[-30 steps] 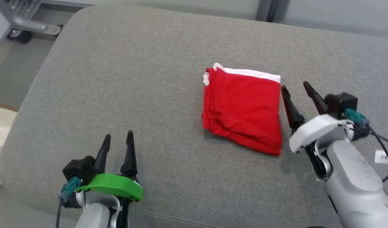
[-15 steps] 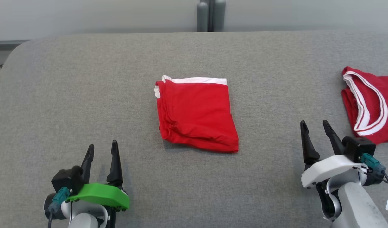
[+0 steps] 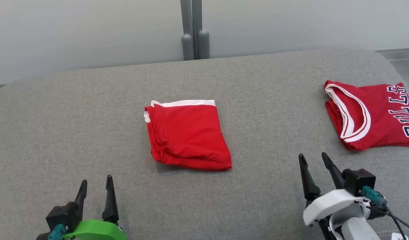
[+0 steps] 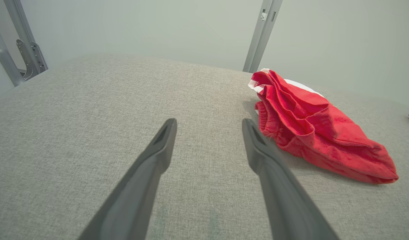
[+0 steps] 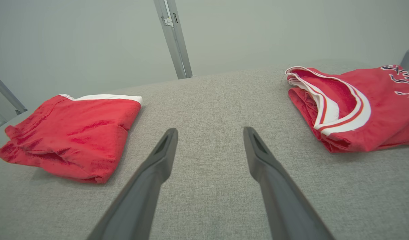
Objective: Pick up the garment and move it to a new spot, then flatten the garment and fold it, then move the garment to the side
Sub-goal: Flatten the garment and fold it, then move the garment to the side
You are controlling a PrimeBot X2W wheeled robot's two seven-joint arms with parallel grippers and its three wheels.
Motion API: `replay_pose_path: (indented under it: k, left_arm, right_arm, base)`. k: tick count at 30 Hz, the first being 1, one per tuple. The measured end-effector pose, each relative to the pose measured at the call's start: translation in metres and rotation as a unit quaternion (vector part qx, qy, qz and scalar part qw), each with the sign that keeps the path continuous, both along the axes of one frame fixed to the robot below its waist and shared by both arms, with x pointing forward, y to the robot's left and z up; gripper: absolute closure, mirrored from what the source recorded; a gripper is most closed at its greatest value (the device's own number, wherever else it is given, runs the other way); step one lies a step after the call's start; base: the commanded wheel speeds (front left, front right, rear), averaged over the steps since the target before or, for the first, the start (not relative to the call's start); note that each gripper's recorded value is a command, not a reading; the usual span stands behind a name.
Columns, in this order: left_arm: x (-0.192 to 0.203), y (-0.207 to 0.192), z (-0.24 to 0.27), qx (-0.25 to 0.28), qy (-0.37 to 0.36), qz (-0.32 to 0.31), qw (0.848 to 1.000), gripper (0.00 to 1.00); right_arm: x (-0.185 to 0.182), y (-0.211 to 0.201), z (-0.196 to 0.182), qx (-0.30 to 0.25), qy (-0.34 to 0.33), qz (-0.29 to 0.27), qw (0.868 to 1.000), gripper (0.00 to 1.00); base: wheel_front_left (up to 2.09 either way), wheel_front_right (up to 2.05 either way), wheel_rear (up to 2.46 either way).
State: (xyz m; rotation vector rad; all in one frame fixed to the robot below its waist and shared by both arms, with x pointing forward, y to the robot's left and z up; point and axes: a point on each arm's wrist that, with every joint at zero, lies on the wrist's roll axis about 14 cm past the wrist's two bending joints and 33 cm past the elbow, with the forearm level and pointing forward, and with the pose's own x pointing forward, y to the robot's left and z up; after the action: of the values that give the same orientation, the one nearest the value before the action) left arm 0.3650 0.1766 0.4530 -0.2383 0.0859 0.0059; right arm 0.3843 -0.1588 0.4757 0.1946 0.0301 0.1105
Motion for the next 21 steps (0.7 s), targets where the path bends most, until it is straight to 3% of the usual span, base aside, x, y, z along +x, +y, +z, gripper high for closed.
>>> replay_pose_path:
  k: [8, 21]
  left_arm:
    - [-0.010, 0.001, 0.003, 0.004, -0.005, 0.001, 1.000, 0.00]
    - [-0.010, -0.007, -0.004, 0.000, 0.006, -0.009, 1.000, 0.00]
  right_arm:
    - [-0.012, 0.009, 0.000, -0.005, -0.001, 0.013, 1.000, 0.00]
    - [0.003, 0.030, -0.007, -0.005, 0.010, 0.045, 0.999, 0.00]
  base:
    - [0.00, 0.00, 0.00]
    - [0.00, 0.00, 0.00]
